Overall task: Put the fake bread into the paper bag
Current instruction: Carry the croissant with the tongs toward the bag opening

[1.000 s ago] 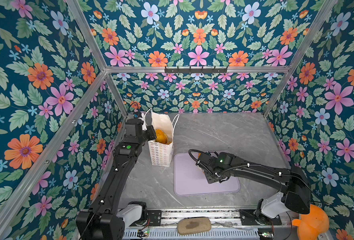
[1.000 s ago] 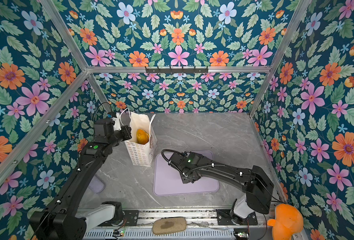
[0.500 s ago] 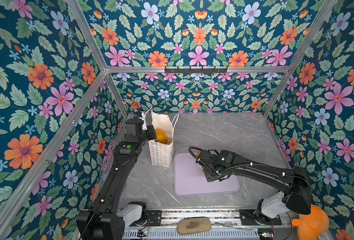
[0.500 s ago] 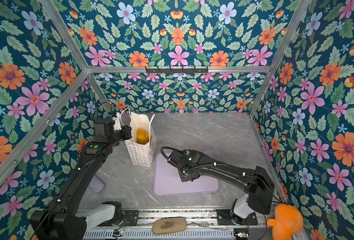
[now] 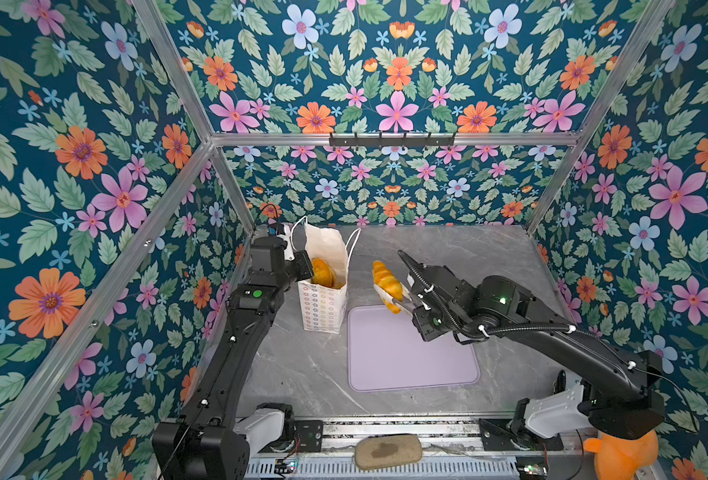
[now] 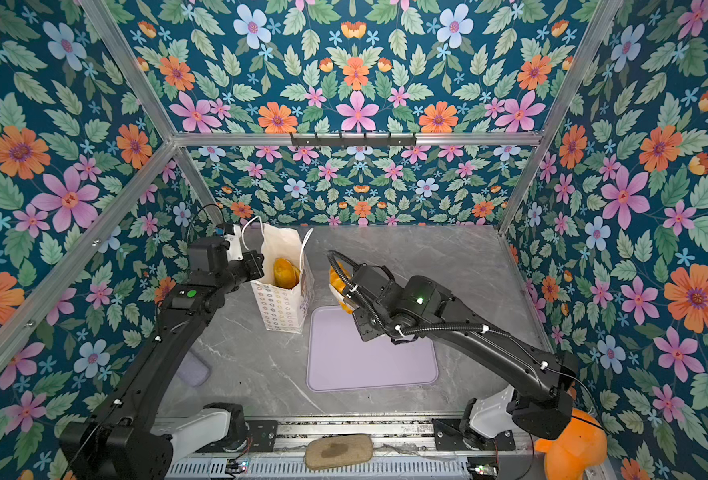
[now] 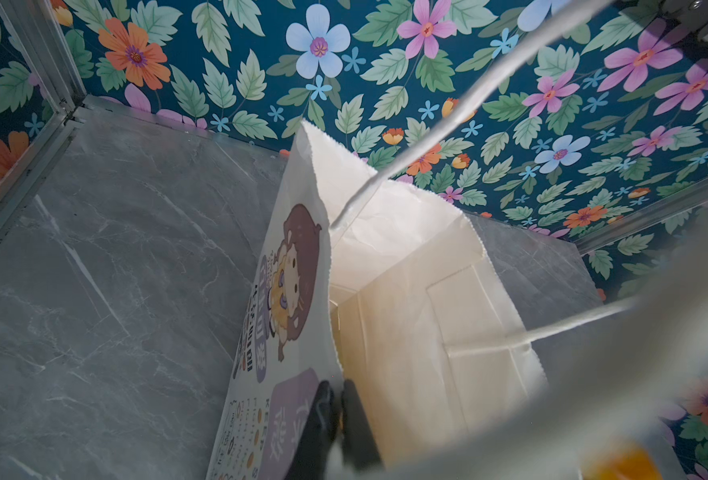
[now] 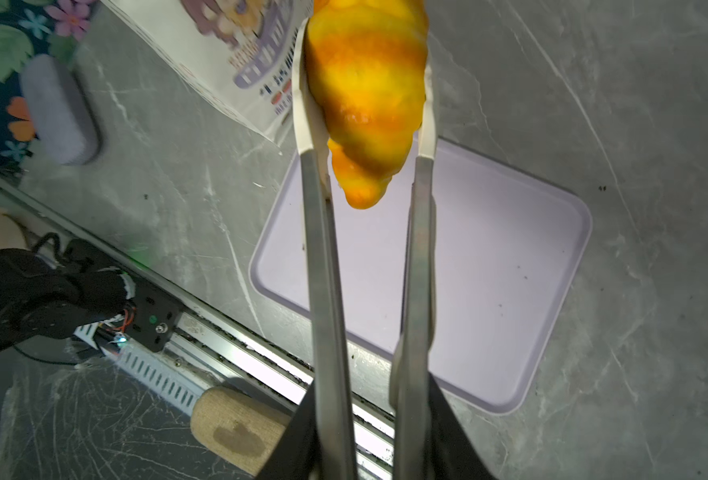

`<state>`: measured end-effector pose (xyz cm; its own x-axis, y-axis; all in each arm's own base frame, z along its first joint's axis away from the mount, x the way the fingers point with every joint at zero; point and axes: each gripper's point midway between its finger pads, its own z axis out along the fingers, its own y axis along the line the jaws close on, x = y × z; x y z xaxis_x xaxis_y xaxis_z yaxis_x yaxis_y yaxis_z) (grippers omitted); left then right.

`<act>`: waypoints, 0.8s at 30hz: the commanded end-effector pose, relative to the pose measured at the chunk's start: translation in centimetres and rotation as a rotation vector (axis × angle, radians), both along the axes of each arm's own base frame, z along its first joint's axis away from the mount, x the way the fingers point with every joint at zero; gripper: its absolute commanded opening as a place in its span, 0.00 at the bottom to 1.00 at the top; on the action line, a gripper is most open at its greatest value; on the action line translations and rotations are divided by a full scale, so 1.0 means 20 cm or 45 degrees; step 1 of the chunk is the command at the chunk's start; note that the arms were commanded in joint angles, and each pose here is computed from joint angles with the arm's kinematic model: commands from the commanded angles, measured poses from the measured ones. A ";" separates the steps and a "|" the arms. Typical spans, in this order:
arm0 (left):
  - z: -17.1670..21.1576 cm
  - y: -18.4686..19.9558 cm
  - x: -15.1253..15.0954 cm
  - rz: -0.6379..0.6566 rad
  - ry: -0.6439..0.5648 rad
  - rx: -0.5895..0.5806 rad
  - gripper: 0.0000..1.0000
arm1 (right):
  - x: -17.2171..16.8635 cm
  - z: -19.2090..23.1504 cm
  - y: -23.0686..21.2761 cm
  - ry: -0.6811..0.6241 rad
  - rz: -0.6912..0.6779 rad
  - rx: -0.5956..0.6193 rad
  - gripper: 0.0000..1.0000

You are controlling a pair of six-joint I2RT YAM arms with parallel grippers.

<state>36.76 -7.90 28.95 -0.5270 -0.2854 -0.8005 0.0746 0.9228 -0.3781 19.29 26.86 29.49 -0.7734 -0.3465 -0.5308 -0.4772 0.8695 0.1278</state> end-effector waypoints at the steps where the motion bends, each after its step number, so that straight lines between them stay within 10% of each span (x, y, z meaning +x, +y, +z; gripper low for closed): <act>1: 0.03 -0.01 0.00 0.001 -0.019 -0.023 0.09 | 0.02 0.14 0.03 -0.082 0.071 0.039 0.22; 24: 0.08 -0.01 -0.02 0.008 -0.039 -0.064 0.04 | 0.11 0.68 0.39 -0.259 0.286 0.333 0.20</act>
<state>36.21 -8.02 29.54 -0.5253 -0.3202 -0.7883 0.0703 0.9070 -0.4152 21.02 34.24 41.58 -0.6042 -0.3477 -0.7169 -0.6737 0.7033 0.2267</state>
